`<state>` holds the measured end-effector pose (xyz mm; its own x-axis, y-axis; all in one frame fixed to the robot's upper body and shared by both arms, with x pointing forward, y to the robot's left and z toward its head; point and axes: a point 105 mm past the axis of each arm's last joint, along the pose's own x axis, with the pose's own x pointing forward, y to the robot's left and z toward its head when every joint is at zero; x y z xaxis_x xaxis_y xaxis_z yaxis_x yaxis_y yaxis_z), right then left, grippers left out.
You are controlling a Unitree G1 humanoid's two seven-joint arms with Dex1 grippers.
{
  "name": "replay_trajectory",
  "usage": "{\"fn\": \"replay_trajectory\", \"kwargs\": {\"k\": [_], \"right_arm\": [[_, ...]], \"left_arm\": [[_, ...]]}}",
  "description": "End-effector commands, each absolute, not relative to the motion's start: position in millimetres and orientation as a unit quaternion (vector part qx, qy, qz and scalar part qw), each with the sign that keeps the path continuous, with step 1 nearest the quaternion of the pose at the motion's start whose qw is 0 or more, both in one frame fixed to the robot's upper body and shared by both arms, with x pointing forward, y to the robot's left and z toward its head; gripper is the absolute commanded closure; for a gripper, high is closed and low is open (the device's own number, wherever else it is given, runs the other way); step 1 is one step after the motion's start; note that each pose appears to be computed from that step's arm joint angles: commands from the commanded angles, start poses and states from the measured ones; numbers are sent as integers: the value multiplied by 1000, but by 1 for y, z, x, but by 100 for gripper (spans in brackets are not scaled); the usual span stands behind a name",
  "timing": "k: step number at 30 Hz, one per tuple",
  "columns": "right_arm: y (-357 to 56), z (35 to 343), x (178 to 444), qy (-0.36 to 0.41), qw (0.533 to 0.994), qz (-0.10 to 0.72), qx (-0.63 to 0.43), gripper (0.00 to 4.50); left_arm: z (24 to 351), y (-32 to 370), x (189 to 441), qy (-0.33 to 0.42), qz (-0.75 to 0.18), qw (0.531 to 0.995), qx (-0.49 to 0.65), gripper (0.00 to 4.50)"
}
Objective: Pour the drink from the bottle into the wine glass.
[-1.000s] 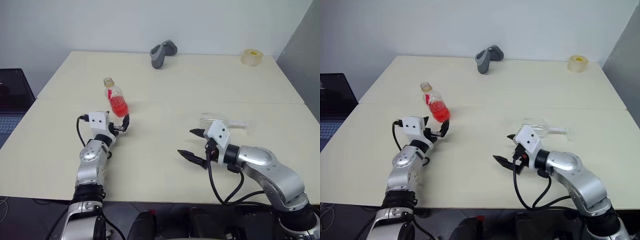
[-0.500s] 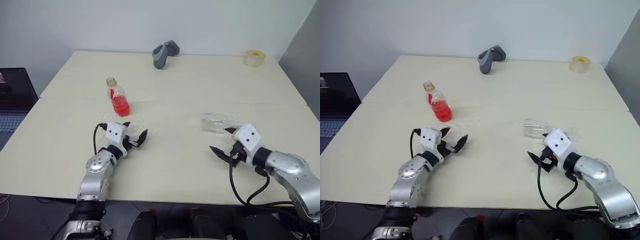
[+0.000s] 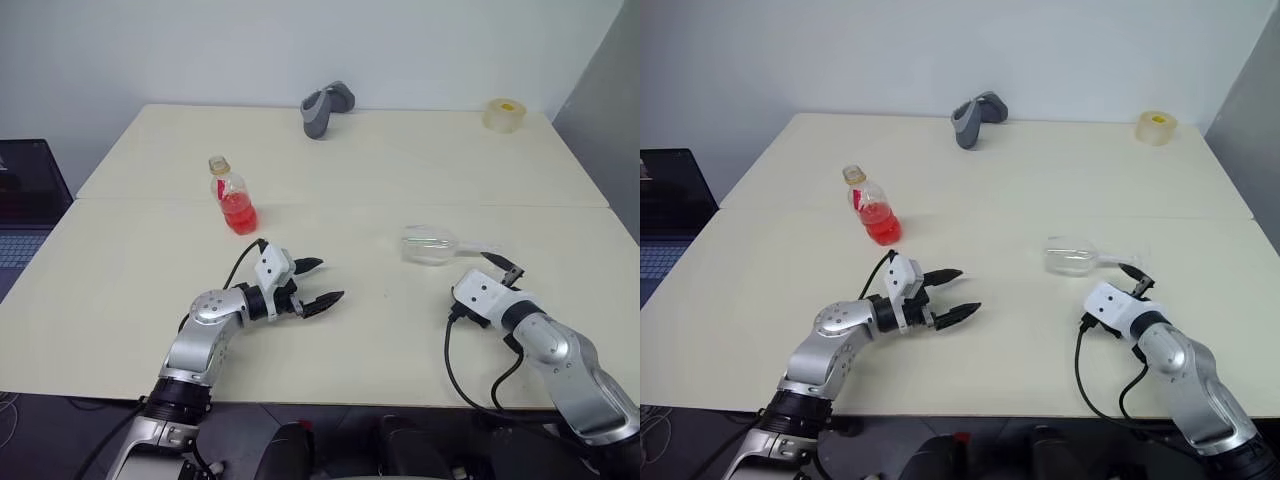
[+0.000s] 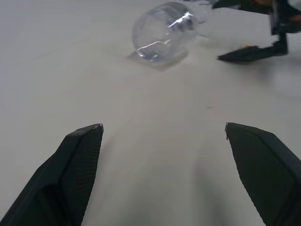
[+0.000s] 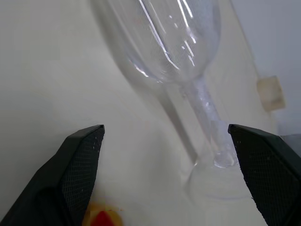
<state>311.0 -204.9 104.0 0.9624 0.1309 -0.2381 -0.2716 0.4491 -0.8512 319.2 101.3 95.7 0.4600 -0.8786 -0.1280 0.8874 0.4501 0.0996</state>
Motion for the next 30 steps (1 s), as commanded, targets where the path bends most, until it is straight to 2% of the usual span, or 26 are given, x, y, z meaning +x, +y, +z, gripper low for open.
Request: {"fn": "replay_trajectory", "kwargs": {"k": [1,4,10,25,27,30], "right_arm": [[-216,122,323,30,811,54,-582,0],[-224,127,329,12,750,20,-661,0],[-223,124,337,-8,695,16,-718,0],[-212,101,361,-1,695,23,-719,0],[-214,99,362,1,697,20,-717,37],[-210,98,363,-2,702,27,-711,131]], "left_arm": [[107,96,324,3,-529,843,94,5],[109,94,328,-4,-529,843,95,5],[112,86,330,-12,-534,840,95,5],[115,80,332,-16,-533,841,96,5],[115,80,332,-17,-532,841,96,0],[117,80,332,-18,-530,842,96,0]]}}
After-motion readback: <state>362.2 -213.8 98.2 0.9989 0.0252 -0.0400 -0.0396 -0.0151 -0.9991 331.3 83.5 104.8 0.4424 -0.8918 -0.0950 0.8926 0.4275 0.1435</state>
